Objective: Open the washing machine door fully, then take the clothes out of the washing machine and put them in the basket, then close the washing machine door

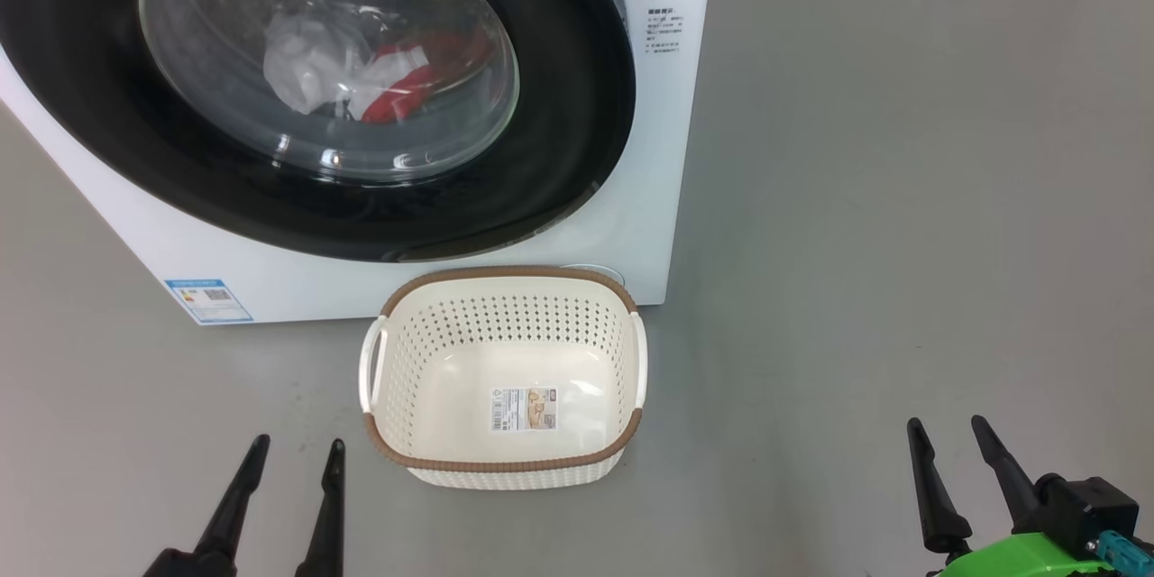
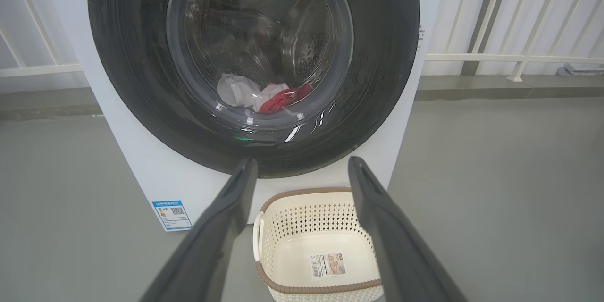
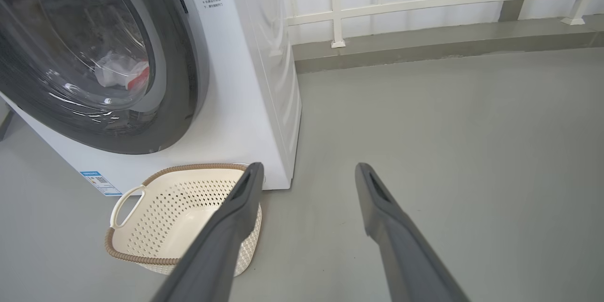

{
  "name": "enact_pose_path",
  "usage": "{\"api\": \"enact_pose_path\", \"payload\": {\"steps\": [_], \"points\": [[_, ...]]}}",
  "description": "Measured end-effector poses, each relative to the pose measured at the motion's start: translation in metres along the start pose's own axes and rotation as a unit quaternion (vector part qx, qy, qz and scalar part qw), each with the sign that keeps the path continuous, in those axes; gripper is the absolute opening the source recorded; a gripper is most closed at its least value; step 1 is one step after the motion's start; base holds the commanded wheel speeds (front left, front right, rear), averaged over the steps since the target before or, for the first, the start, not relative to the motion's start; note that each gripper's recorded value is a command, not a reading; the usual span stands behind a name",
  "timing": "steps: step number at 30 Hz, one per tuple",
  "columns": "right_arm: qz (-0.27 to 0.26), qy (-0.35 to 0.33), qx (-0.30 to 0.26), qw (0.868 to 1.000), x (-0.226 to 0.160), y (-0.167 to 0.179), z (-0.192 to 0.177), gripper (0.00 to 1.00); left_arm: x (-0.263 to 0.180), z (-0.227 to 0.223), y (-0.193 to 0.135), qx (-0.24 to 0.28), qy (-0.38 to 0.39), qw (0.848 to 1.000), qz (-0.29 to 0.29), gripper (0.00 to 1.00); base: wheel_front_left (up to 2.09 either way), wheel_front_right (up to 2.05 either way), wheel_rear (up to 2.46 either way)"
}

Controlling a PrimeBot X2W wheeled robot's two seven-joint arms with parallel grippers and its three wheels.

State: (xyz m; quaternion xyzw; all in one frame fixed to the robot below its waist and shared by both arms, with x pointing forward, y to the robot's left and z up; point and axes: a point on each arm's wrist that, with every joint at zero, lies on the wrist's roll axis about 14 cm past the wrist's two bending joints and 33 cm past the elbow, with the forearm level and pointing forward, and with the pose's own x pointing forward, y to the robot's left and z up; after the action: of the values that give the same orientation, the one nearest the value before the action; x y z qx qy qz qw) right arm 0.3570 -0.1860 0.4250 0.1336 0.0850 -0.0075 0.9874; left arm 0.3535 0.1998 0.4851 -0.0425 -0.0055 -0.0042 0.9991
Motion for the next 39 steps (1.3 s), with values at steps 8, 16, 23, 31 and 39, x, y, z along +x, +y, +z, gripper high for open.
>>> {"api": "enact_pose_path", "payload": {"steps": [8, 16, 23, 31, 39], "points": [[-0.003, -0.005, -0.002, 1.000, -0.001, -0.002, 0.003, 1.00, -0.001, 0.000, -0.002, -0.001, 0.000, 1.000, -0.003, 1.00, 0.00, 0.00, 0.00], [0.007, -0.028, 0.069, 0.997, 0.003, 0.011, 0.014, 0.00, 0.000, 0.000, -0.002, -0.005, 0.000, 1.000, -0.003, 1.00, 0.00, 0.00, 0.00], [0.077, -0.093, 0.275, 0.954, 0.034, 0.065, 0.067, 0.00, 0.000, -0.006, -0.004, -0.012, 0.008, 1.000, -0.003, 1.00, 0.00, 0.00, 0.00], [0.170, -0.130, 0.373, 0.903, 0.070, 0.113, 0.130, 0.00, 0.001, -0.010, -0.007, -0.024, 0.013, 1.000, -0.002, 1.00, 0.00, 0.00, 0.00], [0.241, -0.131, 0.375, 0.886, 0.106, 0.143, 0.169, 0.00, 0.012, -0.011, -0.009, -0.036, 0.014, 0.999, -0.001, 1.00, 0.00, 0.00, 0.00]]}}
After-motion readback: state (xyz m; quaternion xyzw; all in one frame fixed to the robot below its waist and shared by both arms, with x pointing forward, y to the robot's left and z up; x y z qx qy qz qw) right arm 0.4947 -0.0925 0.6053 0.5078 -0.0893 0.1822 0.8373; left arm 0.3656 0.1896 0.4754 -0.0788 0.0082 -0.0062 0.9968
